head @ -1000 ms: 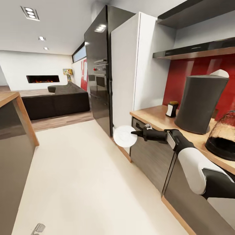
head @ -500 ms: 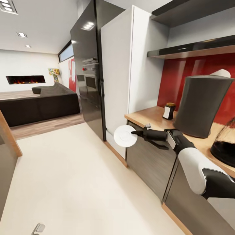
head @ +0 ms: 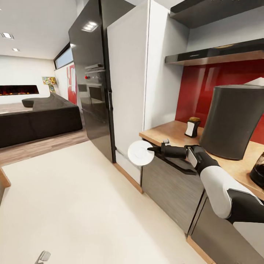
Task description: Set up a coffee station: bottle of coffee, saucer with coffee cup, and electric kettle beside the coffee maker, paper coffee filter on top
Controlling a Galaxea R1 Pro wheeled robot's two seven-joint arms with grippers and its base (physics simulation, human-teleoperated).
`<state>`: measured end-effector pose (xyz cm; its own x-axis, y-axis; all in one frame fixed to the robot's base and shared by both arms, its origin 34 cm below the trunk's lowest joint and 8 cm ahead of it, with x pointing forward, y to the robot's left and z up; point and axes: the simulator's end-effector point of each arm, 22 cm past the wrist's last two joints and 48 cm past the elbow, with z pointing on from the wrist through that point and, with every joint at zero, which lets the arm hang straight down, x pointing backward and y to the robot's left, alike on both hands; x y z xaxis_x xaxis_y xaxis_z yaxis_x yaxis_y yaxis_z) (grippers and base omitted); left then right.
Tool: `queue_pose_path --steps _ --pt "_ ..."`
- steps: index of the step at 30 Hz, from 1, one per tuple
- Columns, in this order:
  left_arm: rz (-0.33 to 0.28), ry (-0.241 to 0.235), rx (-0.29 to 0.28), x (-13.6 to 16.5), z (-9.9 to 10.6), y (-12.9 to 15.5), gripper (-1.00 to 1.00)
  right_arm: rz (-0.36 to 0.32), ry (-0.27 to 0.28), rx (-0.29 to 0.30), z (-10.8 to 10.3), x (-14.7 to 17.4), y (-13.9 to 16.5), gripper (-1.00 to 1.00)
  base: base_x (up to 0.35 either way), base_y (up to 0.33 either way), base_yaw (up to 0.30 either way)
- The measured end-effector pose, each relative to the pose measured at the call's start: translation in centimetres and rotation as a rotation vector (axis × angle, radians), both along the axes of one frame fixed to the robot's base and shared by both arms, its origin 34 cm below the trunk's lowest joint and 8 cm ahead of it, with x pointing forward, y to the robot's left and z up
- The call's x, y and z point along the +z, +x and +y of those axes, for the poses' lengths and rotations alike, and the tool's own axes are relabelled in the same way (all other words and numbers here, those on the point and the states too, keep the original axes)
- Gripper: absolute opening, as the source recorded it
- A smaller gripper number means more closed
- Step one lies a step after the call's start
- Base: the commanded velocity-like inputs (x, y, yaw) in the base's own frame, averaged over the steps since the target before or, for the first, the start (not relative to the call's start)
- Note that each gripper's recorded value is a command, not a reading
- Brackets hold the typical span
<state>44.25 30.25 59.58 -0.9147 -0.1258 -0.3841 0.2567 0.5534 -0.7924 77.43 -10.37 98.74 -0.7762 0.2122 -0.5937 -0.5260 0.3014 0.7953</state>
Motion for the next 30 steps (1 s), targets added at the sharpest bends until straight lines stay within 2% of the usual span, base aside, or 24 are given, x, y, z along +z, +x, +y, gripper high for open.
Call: queue_pose_path --steps 7,17,27,30 --pt "0.002 0.002 0.002 -0.05 0.08 -0.05 1.00 0.001 -0.001 0.000 0.01 -0.03 0.00 -1.00 0.060 0.048 -0.147" --pt "0.004 0.003 0.003 -0.09 0.17 -0.11 1.00 0.000 -0.001 0.000 -0.04 -0.01 -0.02 -1.00 0.229 0.199 -0.027" --pt "0.004 0.003 0.003 -0.13 0.17 -0.10 1.00 0.000 0.000 -0.001 -0.17 -0.01 0.01 -1.00 0.062 0.054 -0.236" --pt "0.005 0.004 0.004 -0.15 0.21 -0.12 1.00 0.000 0.000 -0.002 -0.22 0.00 0.03 -1.00 0.002 0.002 -0.053"
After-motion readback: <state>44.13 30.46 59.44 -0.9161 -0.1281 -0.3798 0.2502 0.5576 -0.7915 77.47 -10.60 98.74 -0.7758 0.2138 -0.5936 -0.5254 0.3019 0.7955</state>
